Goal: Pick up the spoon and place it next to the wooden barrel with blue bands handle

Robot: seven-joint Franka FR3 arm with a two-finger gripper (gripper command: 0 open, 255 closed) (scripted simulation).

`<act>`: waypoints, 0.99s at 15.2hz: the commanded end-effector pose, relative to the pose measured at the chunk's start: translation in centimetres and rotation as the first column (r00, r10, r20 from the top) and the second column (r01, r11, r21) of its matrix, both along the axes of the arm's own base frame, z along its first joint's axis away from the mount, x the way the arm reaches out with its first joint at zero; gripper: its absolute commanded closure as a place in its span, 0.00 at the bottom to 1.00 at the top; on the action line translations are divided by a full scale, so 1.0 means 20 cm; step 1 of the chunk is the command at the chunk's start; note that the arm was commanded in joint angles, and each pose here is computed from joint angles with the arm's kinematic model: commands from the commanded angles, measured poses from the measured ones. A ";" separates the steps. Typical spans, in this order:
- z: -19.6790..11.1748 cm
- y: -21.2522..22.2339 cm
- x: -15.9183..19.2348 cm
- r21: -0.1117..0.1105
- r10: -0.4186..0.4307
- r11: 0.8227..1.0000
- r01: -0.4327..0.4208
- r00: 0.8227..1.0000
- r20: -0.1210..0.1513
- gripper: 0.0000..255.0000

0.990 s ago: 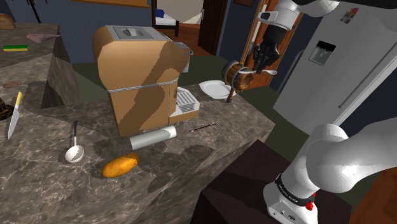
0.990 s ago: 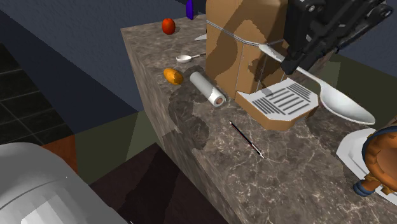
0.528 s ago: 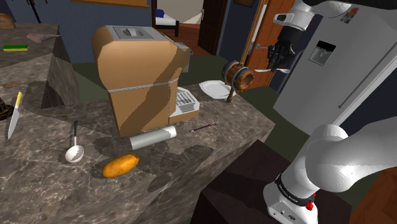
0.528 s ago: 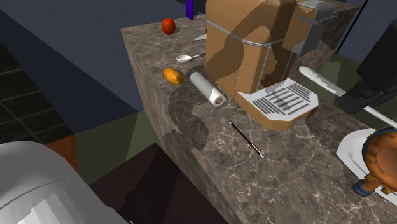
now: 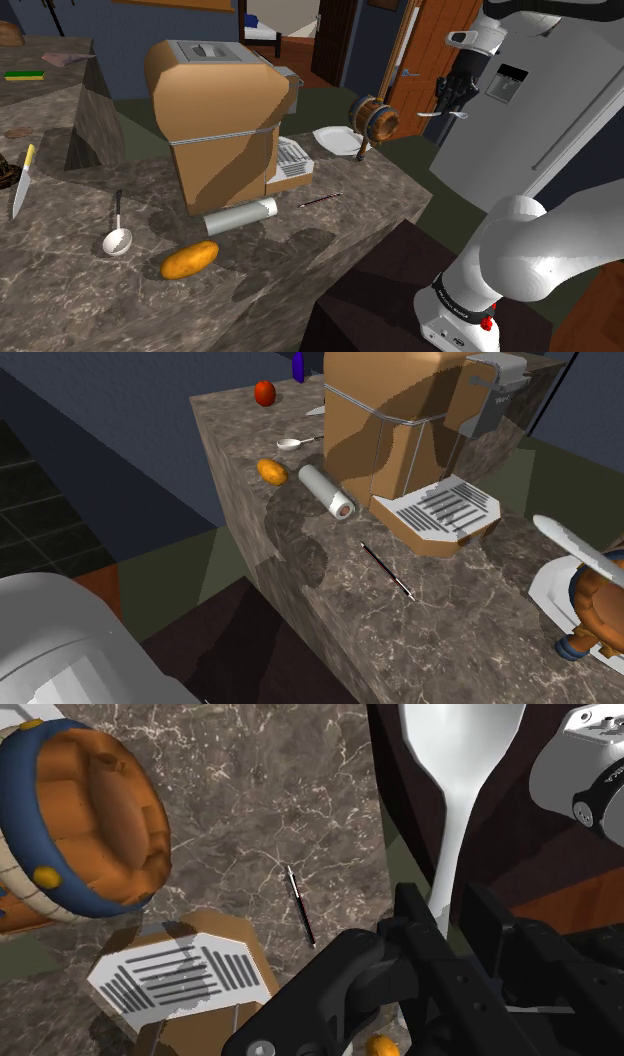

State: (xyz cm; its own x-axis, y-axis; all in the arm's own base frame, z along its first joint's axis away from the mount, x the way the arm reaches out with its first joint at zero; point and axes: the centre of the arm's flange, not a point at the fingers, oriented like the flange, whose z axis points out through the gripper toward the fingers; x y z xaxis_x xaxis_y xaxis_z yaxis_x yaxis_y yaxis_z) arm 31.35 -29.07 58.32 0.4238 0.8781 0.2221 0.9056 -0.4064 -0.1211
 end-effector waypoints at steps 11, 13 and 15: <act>-0.31 -0.01 0.00 0.000 0.000 1.000 0.000 1.000 0.000 1.00; -0.37 -0.01 0.00 0.000 0.000 1.000 0.000 1.000 0.000 1.00; -0.42 -0.01 0.00 0.000 0.000 1.000 0.000 1.000 0.000 1.00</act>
State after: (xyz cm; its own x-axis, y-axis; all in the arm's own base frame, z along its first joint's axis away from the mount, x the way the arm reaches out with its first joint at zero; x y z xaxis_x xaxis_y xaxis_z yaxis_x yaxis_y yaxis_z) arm 31.19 -29.20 50.45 0.4234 0.8783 0.2221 0.9058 -0.4060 -0.1213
